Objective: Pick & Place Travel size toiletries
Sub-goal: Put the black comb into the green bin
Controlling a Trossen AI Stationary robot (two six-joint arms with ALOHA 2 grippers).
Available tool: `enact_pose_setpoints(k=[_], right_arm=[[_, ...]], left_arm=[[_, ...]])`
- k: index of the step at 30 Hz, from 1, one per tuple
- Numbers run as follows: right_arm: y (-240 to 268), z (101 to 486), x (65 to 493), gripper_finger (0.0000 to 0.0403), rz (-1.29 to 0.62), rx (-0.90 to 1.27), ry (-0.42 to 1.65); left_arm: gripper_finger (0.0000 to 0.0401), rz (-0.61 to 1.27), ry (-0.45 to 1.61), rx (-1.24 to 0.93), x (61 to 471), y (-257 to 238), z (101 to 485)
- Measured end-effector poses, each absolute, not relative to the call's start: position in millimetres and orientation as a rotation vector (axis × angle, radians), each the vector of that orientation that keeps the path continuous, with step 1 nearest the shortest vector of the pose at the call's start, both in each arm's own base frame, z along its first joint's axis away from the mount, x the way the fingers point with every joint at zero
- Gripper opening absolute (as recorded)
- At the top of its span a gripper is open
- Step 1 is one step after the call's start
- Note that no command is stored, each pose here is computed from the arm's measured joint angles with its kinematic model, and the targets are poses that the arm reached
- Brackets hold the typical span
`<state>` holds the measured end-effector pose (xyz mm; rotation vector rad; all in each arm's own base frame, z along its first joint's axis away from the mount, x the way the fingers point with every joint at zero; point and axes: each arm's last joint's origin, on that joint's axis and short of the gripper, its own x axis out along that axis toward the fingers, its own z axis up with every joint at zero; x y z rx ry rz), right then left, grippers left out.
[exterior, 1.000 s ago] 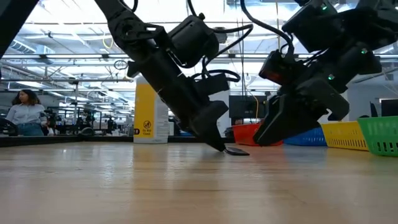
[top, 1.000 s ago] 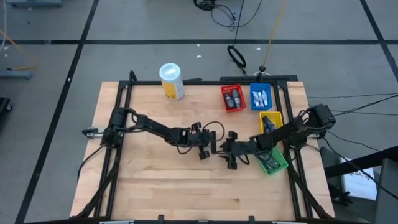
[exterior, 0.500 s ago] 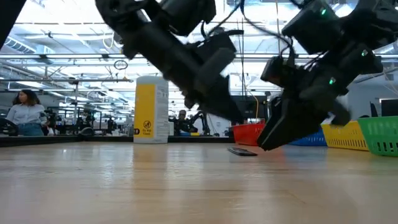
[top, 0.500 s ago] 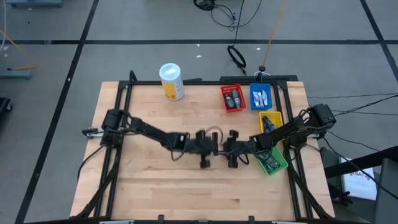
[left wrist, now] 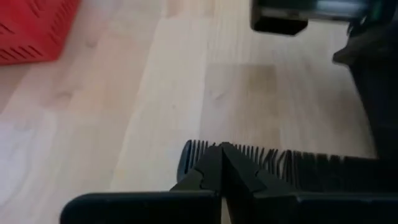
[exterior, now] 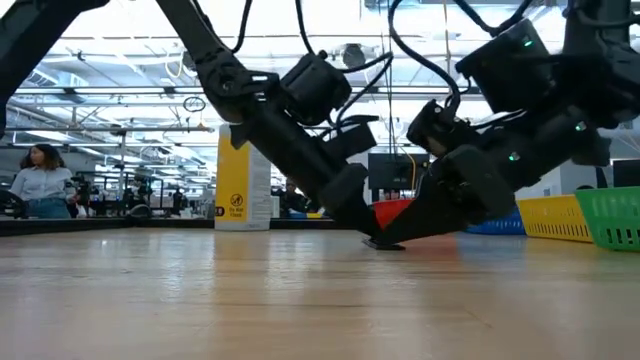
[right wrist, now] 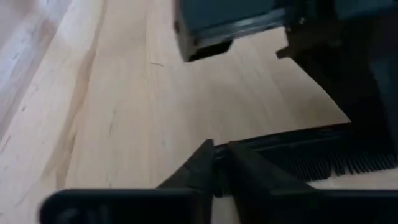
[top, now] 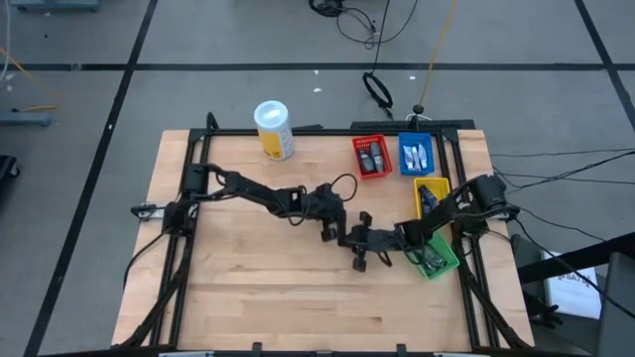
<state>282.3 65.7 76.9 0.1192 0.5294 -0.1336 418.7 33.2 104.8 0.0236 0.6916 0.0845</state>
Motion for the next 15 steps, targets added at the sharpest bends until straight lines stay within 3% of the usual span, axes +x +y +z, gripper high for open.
enact_pose_setpoints(k=[4,10,15], right_arm=[[65.8,78.6,276.9,0.0005,-0.144,0.108,0.602],[68.3,102.5,254.1,0.0012,-0.151,0.082,0.765],[66.2,122.9,240.8,0.0003,-0.130,0.080,0.800]], left_arm=[[0.0001,0.092,0.779,0.009,413.6,30.2,99.0],[0.0002,0.132,0.871,-0.035,404.0,6.2,108.9],[0.0006,0.120,0.828,-0.065,399.3,-20.1,131.7]])
